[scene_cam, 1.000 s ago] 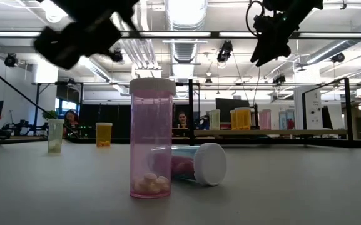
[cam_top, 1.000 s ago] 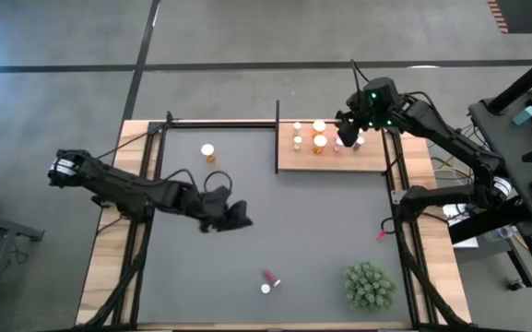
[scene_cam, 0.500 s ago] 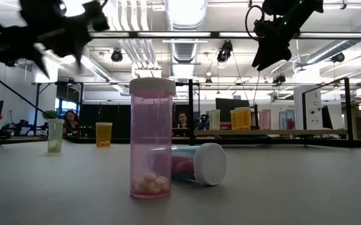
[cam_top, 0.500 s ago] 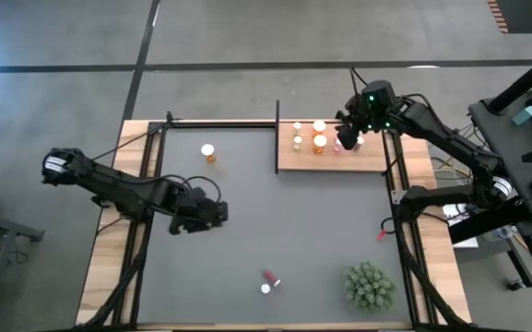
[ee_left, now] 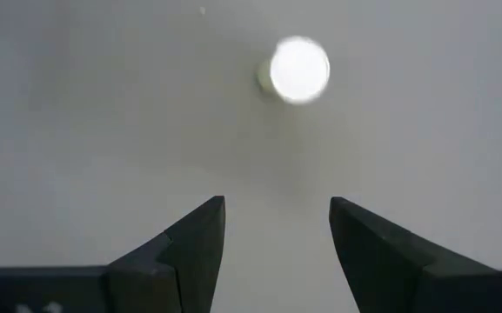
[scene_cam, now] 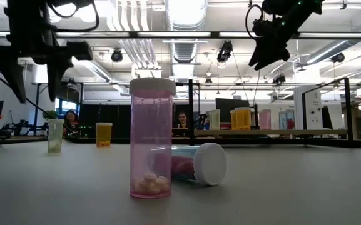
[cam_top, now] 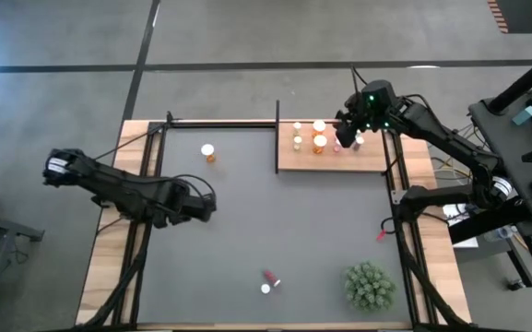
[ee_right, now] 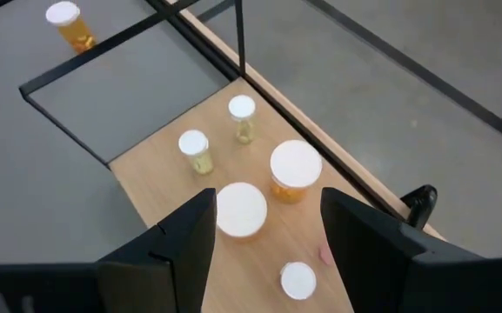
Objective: Pick and place medicine bottles onto shelf by color
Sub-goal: Put the yellow medicine bottle on the shelf aligned with the other yellow medicine bottle
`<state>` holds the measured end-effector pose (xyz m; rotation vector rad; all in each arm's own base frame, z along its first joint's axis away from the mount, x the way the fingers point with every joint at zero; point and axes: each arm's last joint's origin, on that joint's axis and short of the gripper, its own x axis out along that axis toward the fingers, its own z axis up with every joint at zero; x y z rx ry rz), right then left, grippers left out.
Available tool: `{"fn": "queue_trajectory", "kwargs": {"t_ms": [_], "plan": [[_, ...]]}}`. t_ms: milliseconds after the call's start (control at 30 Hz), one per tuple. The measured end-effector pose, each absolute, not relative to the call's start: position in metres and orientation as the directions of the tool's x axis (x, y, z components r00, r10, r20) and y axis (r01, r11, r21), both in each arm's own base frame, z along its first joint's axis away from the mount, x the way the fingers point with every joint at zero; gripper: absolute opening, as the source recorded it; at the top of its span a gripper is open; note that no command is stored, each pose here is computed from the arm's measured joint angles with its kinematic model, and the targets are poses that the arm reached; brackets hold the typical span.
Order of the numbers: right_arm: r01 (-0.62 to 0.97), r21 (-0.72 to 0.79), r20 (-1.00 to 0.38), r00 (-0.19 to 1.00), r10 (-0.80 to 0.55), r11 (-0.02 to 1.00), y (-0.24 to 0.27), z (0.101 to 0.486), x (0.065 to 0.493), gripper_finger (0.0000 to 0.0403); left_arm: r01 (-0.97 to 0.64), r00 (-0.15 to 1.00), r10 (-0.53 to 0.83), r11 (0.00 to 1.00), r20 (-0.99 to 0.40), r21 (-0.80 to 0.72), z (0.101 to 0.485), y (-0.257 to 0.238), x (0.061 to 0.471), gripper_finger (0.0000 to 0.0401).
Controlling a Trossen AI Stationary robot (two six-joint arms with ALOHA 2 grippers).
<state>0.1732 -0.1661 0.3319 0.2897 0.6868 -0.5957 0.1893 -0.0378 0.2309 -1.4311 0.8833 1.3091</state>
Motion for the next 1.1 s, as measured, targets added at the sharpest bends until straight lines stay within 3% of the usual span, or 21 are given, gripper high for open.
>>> {"fn": "queue_trajectory", "kwargs": {"t_ms": [300,667,1100], "plan": [[0.606,0.065,-0.658,0.623,-0.423,0.792,-0.167,0.333,0.174,0.0199,-0.953,0.077,0.308,-0.257,-0.948,-0.161,0.21,-0.033,0.207,0.0191],[0.607,0.065,-0.652,0.627,-0.427,0.792,-0.167,0.333,0.174,0.0199,-0.958,-0.029,0.359,-0.278,-0.933,-0.077,0.188,-0.027,0.219,0.0191],[0.606,0.063,-0.651,0.627,-0.427,0.793,-0.167,0.333,0.174,0.0199,-0.957,-0.027,0.419,-0.273,-0.908,-0.097,0.186,-0.024,0.221,0.019]]}}
